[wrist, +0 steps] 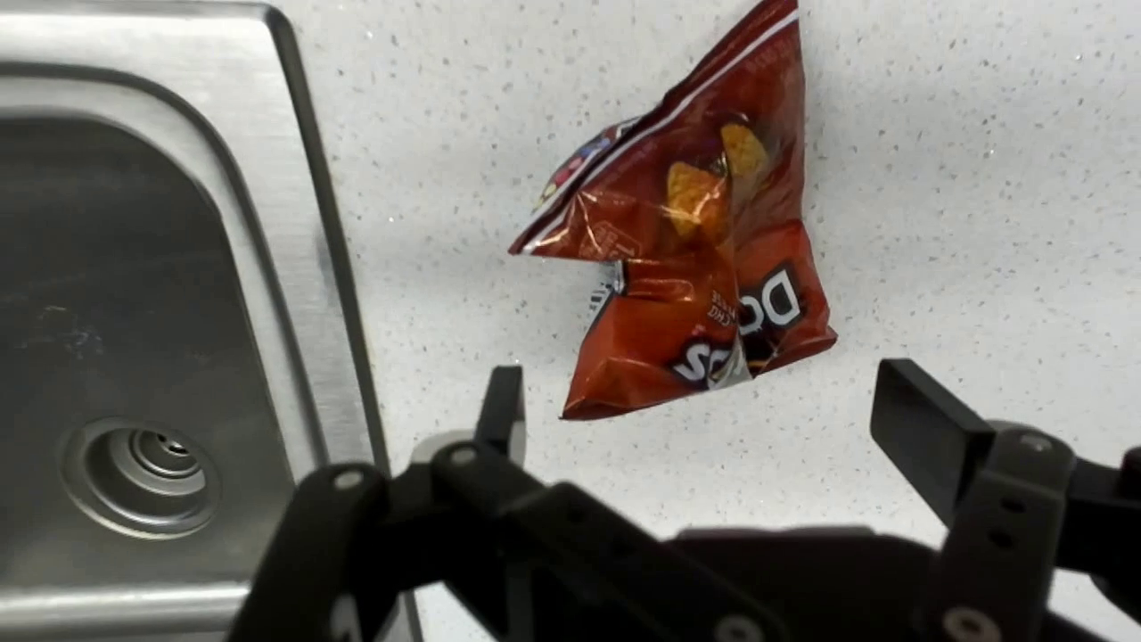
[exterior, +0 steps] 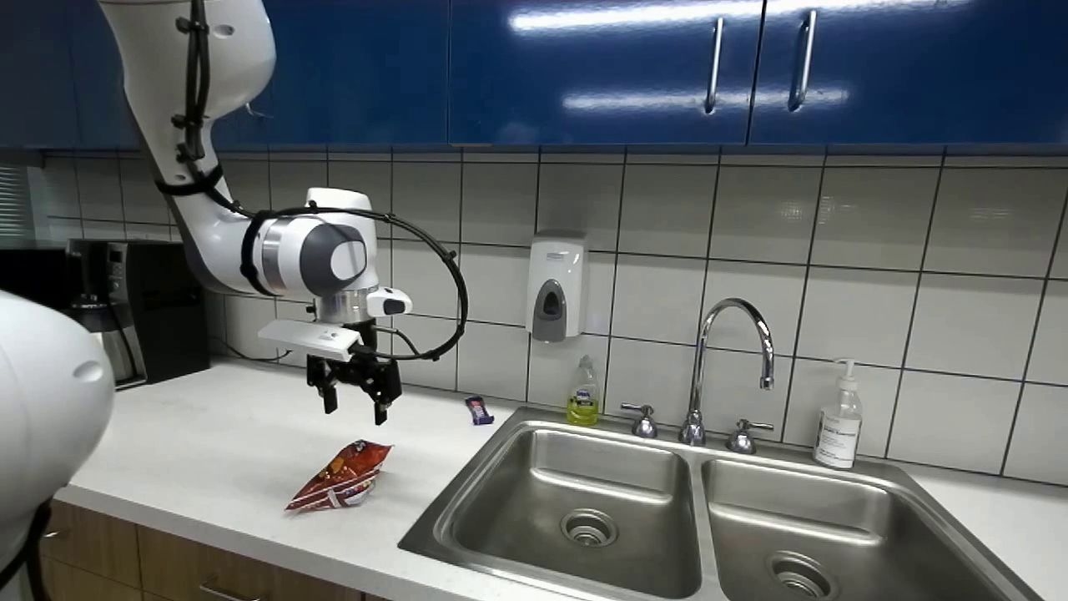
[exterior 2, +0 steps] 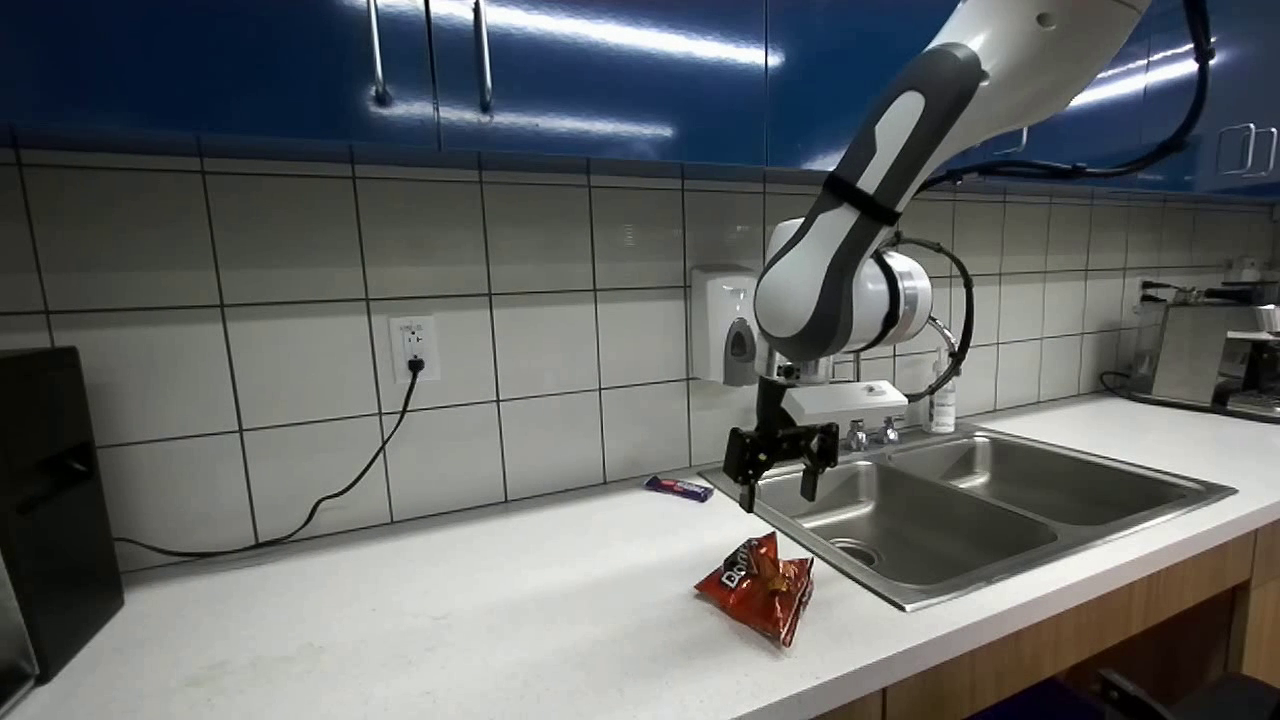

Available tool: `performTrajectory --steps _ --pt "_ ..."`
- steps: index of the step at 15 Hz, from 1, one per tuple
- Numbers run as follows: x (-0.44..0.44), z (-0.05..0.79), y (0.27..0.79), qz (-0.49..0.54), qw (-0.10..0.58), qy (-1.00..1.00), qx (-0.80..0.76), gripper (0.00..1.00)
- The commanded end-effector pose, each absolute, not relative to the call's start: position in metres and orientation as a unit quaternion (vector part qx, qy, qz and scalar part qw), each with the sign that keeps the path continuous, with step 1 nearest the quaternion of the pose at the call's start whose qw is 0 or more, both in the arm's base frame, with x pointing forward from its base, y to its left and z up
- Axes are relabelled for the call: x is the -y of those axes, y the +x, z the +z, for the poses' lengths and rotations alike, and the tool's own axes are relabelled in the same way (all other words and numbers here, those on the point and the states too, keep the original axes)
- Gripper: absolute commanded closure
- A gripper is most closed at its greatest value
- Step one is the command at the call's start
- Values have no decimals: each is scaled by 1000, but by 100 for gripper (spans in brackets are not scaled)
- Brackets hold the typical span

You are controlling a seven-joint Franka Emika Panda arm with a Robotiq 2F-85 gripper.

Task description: Remove the packet from the sink

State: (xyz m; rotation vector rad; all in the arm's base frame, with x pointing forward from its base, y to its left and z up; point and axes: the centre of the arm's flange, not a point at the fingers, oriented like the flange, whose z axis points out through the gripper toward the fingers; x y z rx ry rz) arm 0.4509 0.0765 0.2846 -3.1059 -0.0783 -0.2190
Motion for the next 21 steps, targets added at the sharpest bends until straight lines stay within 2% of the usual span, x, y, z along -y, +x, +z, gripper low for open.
performTrajectory --steps 1,11,12,21 --pt "-69 305 429 -53 10 -999 -4 0" --pt "-55 307 401 -31 1 -999 -21 0" --pt "-61 298 416 -32 6 -999 -9 0" --pt "-58 298 411 -31 5 -999 -11 0"
